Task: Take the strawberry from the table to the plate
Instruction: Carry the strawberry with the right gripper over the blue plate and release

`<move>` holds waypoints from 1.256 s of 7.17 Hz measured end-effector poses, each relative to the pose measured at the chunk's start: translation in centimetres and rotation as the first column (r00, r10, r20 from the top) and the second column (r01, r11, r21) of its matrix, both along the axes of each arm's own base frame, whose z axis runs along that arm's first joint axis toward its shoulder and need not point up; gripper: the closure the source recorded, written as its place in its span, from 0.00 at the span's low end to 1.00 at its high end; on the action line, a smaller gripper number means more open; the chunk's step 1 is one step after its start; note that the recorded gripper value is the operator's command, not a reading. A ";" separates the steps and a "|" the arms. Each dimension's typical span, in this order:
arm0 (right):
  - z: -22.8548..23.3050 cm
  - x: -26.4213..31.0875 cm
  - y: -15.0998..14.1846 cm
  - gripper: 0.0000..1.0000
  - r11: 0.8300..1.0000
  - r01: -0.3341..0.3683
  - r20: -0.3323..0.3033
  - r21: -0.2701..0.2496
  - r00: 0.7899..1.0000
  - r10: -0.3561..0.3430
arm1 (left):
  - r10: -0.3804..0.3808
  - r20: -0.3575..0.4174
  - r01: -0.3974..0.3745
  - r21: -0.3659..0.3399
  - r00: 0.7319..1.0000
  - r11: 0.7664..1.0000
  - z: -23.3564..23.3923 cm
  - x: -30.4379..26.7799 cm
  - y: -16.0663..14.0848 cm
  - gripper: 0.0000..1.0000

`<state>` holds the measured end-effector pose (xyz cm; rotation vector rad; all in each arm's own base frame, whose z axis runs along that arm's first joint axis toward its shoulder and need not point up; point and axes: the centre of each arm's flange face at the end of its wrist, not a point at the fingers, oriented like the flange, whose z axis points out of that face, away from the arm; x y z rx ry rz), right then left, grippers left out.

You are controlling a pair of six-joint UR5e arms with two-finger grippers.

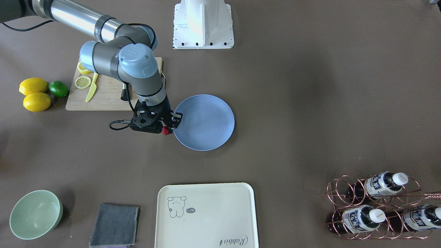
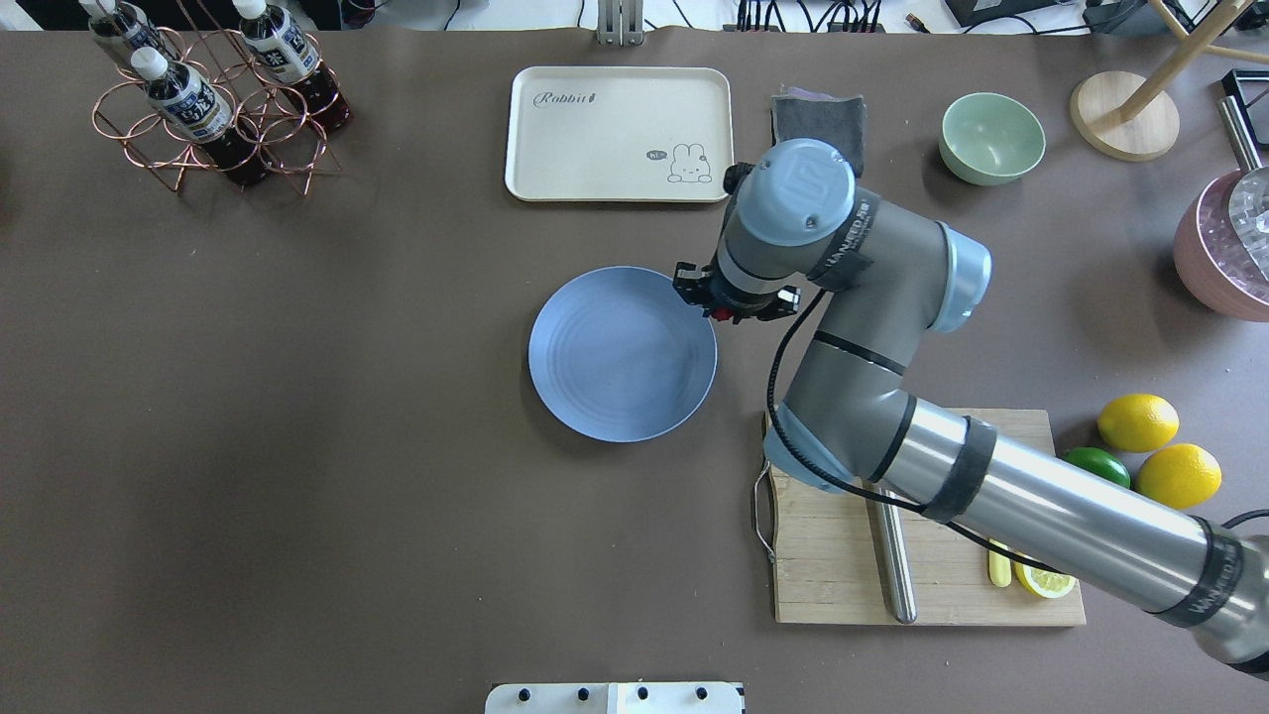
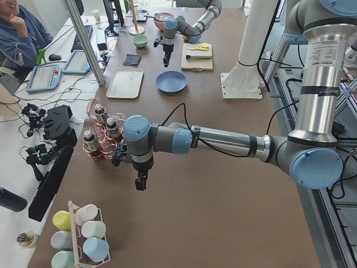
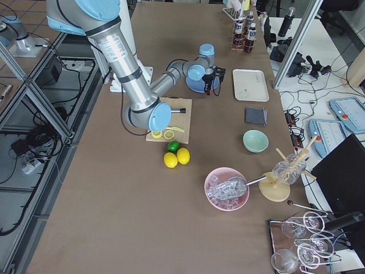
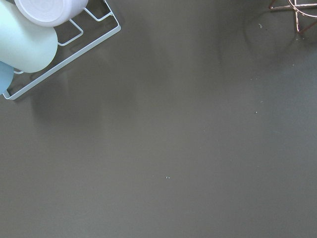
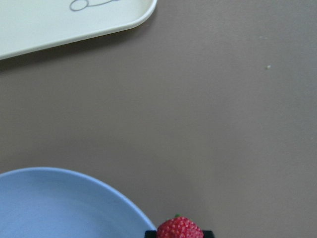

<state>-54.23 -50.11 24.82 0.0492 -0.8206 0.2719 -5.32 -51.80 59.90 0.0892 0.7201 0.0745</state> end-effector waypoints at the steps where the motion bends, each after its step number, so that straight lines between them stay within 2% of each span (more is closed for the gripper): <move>1: -2.5 -2.4 0.7 1.00 1.000 -0.003 -0.009 0.000 1.000 0.003 | -0.005 -0.001 0.005 0.000 1.000 1.000 0.0 -0.2 0.0 0.02; 4: -5.9 -6.3 2.9 1.00 1.000 -0.008 -0.043 0.026 0.999 0.009 | -0.011 -0.002 0.011 -0.009 1.000 1.000 0.3 -0.5 0.3 0.02; 7: -6.4 -9.0 3.3 1.00 1.000 -0.013 -0.070 0.027 0.997 0.015 | -0.014 -0.003 0.014 -0.027 1.000 1.000 1.3 -0.7 1.4 0.02; 8: -6.3 -9.5 3.5 0.66 0.999 -0.014 -0.077 0.033 0.997 0.017 | -0.015 -0.004 0.014 -0.027 1.000 1.000 1.3 -0.7 1.4 0.02; 9: -6.1 -9.7 3.7 0.03 0.999 -0.015 -0.082 0.038 0.996 0.018 | -0.015 -0.004 0.015 -0.028 1.000 0.999 1.4 -0.7 1.5 0.02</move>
